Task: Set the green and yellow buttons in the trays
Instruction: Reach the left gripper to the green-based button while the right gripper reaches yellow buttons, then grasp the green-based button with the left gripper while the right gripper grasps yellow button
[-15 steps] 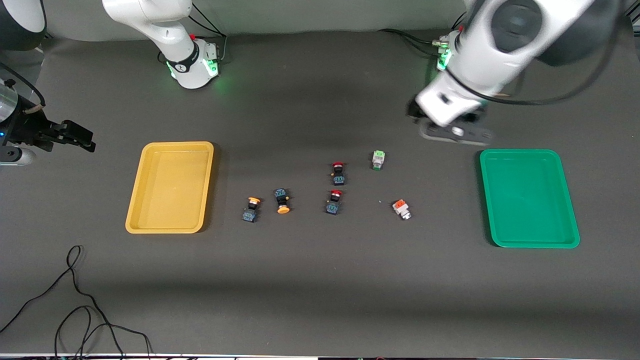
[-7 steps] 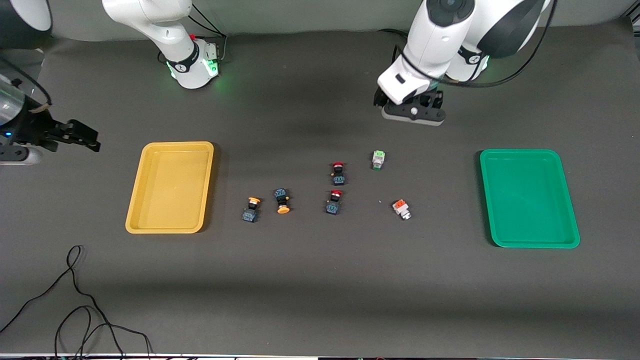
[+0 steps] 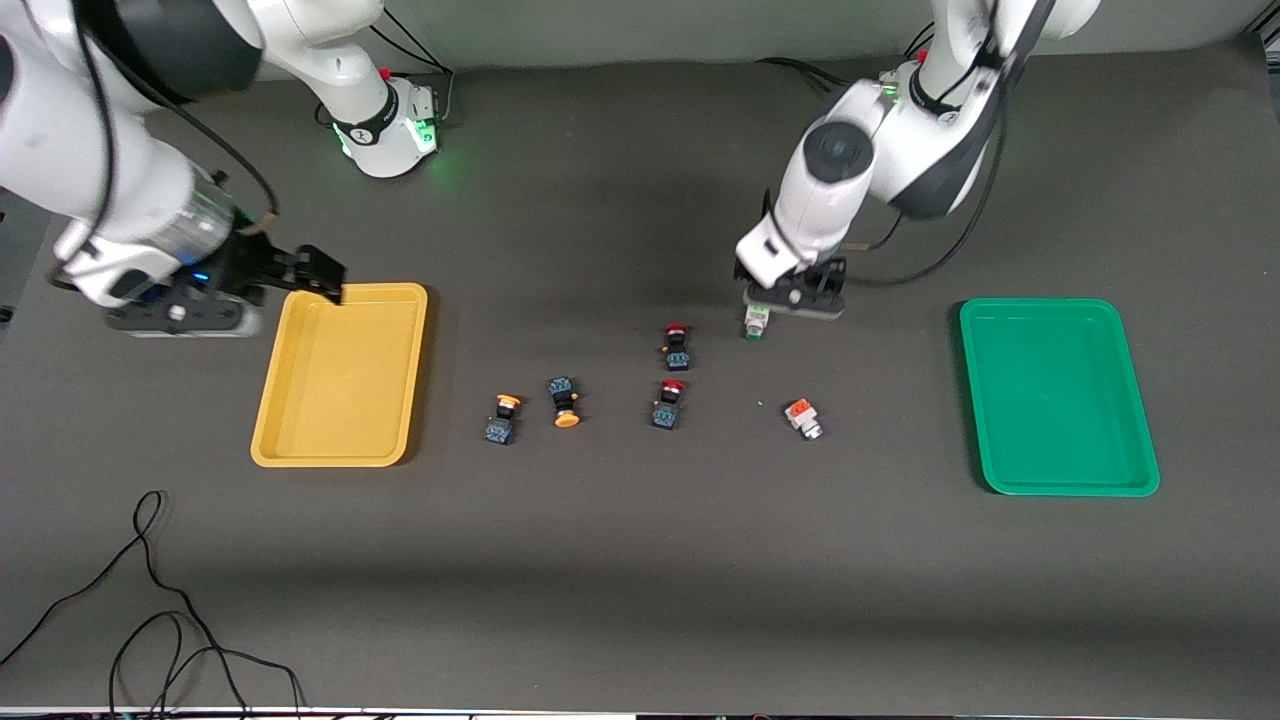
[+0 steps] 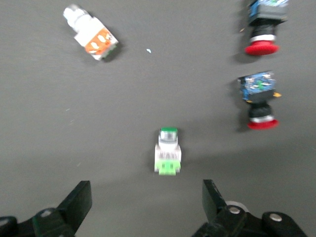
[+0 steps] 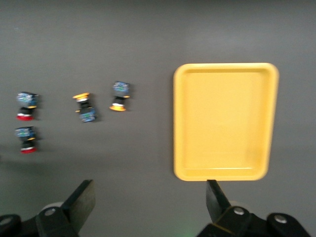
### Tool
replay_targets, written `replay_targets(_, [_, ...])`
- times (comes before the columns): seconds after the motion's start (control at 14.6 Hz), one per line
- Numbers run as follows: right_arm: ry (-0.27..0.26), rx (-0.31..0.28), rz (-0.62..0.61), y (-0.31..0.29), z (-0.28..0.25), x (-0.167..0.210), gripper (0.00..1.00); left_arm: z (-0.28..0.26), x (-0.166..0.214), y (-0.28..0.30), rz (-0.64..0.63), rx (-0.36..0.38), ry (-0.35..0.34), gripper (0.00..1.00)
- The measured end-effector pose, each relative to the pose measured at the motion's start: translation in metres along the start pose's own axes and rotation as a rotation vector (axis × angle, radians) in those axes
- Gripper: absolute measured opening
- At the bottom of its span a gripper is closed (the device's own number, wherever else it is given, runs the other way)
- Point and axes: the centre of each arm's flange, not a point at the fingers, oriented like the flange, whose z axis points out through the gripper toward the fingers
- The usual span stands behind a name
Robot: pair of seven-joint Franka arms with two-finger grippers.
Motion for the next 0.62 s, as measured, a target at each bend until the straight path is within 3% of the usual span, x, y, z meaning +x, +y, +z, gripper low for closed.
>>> replay_targets(0.27, [-0.008,0.02,-0.001,-0.03,0.054,0.027,1.0,0.064,0.008,0.002,0.01,0.011,-0.012,1.0])
replay_targets(0.62, [0.028,0.02,0.05,-0.079,0.174,0.054,1.0,0.096,-0.004,0.016,0.014,0.028,-0.047,1.0])
